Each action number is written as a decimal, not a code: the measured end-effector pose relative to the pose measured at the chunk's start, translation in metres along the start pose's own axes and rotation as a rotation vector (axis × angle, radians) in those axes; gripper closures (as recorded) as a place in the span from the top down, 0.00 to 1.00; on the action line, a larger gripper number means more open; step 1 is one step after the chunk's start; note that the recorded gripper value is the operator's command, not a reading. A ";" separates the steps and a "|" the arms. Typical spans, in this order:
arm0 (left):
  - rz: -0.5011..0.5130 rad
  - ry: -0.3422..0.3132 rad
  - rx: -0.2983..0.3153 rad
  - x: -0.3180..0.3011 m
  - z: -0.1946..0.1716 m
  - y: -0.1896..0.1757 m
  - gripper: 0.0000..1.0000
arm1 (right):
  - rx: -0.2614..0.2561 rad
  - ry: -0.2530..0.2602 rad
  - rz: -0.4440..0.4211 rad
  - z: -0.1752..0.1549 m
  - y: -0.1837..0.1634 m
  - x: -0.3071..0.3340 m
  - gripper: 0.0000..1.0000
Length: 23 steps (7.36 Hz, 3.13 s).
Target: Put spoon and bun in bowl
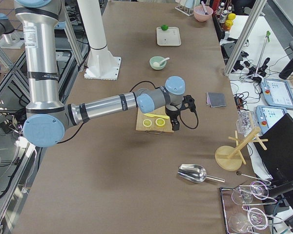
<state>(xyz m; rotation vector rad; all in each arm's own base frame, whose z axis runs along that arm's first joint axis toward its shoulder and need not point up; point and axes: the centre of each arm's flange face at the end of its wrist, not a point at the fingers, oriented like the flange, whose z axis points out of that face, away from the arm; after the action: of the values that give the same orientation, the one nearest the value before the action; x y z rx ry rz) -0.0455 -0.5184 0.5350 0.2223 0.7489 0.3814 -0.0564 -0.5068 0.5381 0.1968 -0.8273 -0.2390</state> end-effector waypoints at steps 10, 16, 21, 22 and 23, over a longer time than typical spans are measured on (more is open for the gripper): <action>-0.107 0.014 -0.013 -0.046 0.024 0.089 0.99 | 0.021 0.024 0.004 -0.016 0.081 0.115 1.00; -0.102 0.010 -0.003 -0.045 0.020 0.087 0.99 | 0.019 0.024 0.039 -0.017 0.094 0.119 1.00; -0.100 0.005 0.001 -0.048 0.019 0.085 0.99 | 0.039 0.079 0.026 -0.028 0.081 0.121 1.00; -0.096 0.003 0.007 -0.046 0.015 0.083 0.99 | 0.041 0.090 0.027 -0.030 0.077 0.122 1.00; -0.093 0.002 0.012 -0.043 0.012 0.084 0.99 | 0.046 0.096 0.029 -0.034 0.075 0.123 1.00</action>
<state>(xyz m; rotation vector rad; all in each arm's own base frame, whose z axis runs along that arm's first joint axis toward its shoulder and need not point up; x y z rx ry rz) -0.0874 -0.4606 0.5984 0.1979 0.7605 0.2890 0.0587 -0.4673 0.6218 0.2376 -0.7407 -0.1820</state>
